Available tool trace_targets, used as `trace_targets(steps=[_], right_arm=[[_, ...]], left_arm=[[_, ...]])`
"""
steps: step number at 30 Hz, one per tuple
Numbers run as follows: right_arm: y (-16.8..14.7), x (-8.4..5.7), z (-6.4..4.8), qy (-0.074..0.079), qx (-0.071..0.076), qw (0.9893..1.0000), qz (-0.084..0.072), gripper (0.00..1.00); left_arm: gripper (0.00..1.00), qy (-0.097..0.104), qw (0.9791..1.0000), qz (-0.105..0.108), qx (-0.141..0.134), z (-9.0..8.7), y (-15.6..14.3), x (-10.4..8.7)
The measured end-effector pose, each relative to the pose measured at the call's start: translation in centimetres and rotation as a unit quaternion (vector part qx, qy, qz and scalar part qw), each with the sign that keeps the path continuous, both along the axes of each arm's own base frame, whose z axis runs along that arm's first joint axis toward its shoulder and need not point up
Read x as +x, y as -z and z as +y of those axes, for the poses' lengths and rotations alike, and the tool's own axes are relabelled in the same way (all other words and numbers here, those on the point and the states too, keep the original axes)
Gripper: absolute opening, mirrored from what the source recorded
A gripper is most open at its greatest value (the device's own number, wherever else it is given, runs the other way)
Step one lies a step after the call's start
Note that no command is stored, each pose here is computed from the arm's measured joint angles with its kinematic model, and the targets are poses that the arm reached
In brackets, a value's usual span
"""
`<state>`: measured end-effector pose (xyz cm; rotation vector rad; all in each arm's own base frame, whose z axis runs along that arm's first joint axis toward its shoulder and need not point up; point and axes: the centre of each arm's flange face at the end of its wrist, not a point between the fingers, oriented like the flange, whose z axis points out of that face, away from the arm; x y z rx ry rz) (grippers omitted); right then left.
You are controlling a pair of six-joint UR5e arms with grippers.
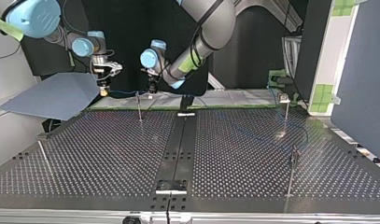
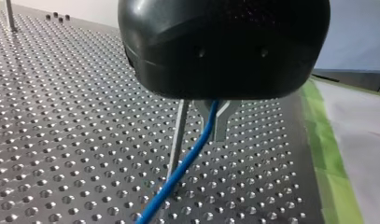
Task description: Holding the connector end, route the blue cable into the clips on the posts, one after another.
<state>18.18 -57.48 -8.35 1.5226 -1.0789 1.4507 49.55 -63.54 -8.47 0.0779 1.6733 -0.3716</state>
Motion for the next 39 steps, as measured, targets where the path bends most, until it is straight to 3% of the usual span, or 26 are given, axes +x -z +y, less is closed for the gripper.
trace_targets(steps=[10,24,28,39], right_arm=[[0.2,-0.1,-0.6,0.002,0.005,1.0000,0.007,0.00],[-0.3,0.2,-1.7,0.001,0.001,0.9999,0.010,0.00],[-0.7,0.4,-2.3,-0.002,-0.003,0.9999,0.010,0.00],[-1.4,0.8,-3.7,-0.005,-0.009,0.9999,0.013,0.00]], left_arm=[[0.00,0.006,1.0000,0.001,0.007,-0.6,-0.5,-0.6],[0.00,0.004,1.0000,-0.001,-0.001,0.9,-1.1,1.9],[0.00,0.014,0.9999,-0.001,-0.008,0.9,-1.3,2.5],[0.00,0.014,0.9998,-0.003,-0.013,0.6,-2.6,3.7]])
